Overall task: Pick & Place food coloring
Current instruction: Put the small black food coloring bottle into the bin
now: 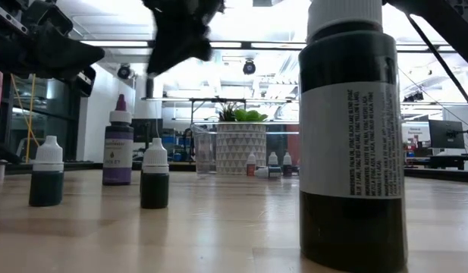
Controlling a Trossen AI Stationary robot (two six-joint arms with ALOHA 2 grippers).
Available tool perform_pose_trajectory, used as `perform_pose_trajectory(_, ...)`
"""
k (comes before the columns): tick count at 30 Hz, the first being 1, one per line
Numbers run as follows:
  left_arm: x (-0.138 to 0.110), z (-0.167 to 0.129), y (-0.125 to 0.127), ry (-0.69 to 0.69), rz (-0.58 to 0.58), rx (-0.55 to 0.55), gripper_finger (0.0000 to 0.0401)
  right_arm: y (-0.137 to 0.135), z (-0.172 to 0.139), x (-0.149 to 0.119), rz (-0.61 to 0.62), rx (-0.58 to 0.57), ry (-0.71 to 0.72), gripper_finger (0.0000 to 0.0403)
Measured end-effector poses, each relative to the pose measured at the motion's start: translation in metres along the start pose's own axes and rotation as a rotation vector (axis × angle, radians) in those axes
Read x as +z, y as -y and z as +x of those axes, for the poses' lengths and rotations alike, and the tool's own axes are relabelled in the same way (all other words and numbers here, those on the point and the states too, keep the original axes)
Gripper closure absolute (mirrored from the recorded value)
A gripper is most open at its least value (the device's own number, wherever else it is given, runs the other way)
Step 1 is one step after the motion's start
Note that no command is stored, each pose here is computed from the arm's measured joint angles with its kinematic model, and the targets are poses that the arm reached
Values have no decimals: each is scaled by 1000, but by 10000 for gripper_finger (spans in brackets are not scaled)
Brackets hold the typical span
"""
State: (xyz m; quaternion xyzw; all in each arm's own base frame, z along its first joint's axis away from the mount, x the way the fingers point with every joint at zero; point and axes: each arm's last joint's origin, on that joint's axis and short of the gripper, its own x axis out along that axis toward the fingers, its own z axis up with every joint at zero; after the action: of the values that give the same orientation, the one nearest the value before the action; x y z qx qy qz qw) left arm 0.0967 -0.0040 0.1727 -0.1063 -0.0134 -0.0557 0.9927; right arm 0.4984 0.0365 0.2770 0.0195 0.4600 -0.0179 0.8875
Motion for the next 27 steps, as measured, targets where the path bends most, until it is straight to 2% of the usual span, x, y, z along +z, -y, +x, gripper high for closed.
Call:
perform_pose_trajectory(5, 0, 0, 0, 0, 0, 0, 401, 29, -25, -8, 115, -88, -111, 357)
perform_pose_trajectory(11, 0, 0, 0, -1, 0, 0, 401, 66, -58, -13, 85, -267, -175, 357)
perform_pose_trajectory(19, 0, 0, 0, 0, 0, 0, 401, 112, -76, -18, 91, -261, -218, 357)
perform_pose_trajectory(27, 0, 0, 0, 0, 0, 0, 401, 144, -83, -26, 82, -177, -265, 357)
